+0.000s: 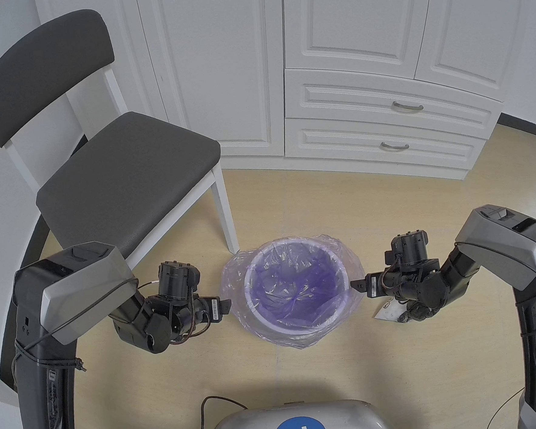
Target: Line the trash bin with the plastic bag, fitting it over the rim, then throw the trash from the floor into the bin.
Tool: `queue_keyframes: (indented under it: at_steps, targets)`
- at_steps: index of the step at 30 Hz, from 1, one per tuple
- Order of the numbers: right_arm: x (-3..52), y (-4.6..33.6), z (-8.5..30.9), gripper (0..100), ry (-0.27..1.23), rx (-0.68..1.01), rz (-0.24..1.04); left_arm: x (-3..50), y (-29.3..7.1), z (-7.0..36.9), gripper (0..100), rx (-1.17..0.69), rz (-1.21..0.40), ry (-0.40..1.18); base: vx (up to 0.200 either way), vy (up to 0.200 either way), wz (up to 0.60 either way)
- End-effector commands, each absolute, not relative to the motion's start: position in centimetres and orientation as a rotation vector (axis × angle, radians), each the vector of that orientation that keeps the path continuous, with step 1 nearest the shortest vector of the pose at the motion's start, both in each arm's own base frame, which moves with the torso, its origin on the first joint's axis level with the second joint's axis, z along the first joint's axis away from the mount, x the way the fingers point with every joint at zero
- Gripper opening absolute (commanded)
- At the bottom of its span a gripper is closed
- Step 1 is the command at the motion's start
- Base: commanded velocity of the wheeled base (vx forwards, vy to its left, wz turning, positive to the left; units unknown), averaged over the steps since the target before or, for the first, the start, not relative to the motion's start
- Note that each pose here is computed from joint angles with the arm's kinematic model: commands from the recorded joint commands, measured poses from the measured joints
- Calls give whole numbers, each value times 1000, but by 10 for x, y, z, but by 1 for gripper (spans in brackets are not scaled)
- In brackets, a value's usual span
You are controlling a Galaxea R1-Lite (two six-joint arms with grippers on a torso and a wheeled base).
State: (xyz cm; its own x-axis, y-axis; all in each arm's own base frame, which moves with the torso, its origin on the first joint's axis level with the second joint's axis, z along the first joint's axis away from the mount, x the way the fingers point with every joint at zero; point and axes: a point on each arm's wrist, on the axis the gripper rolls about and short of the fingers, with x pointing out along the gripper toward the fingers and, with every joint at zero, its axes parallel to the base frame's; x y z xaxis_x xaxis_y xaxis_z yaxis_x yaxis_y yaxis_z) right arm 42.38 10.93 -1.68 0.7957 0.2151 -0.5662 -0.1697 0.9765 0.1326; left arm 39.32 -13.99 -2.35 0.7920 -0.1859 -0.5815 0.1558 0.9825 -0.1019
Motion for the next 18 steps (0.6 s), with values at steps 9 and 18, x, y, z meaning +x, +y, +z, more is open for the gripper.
queue_keyframes:
  at_steps: [9, 18]
  targets:
    - [432, 122, -65, 100, 681, 68, 208, 393, -142, -49, 100, -38, -190, 657, 0, 0, 0]
    - [432, 122, -65, 100, 682, 67, 207, 397, -149, -55, 100, -62, -210, 579, 0, 0, 0]
